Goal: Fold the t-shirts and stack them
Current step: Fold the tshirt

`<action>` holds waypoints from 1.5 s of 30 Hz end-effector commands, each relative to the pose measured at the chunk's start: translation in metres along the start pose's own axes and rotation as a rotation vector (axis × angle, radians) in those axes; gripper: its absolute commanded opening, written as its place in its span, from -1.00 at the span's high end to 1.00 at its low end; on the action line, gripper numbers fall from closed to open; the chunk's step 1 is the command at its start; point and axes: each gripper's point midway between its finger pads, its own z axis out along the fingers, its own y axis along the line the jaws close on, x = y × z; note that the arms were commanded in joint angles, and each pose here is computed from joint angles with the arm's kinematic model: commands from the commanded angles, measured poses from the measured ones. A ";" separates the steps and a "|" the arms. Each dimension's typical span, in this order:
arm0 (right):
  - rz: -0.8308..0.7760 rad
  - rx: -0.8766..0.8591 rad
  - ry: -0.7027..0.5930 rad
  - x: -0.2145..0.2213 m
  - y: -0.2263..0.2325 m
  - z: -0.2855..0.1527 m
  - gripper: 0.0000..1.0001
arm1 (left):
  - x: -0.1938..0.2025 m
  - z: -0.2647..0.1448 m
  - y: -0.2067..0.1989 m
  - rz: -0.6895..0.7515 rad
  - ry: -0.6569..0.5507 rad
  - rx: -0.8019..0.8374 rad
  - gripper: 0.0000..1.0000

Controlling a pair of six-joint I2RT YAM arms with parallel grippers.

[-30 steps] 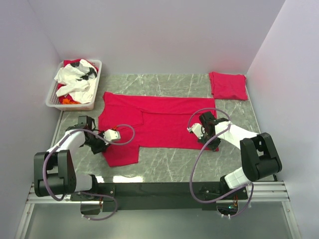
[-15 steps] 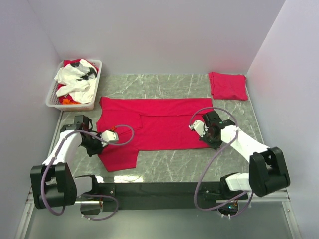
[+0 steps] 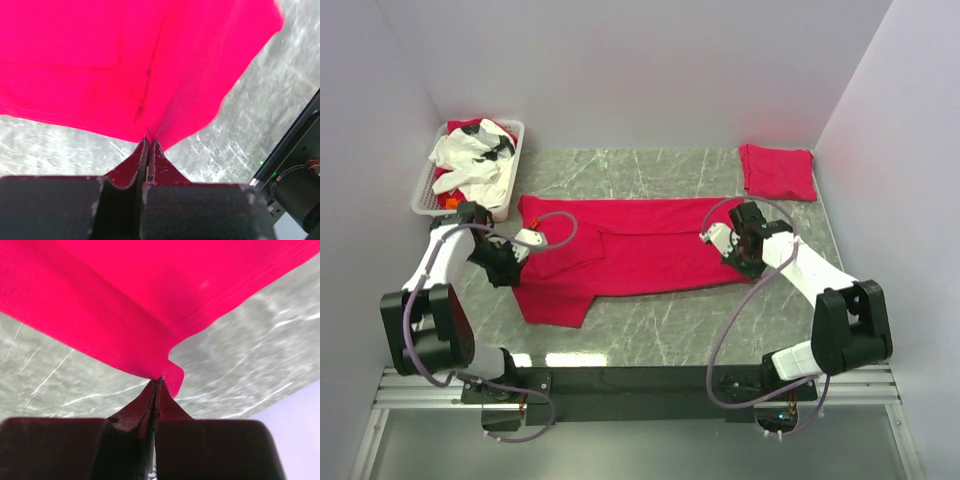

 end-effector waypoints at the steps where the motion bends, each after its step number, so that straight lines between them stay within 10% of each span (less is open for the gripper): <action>1: -0.007 0.008 -0.019 -0.016 -0.021 -0.007 1.00 | -0.025 -0.013 0.013 -0.039 -0.072 0.008 0.99; 45: 0.038 0.015 0.042 -0.088 -0.130 0.050 1.00 | -0.079 0.009 0.152 -0.309 -0.193 0.023 0.99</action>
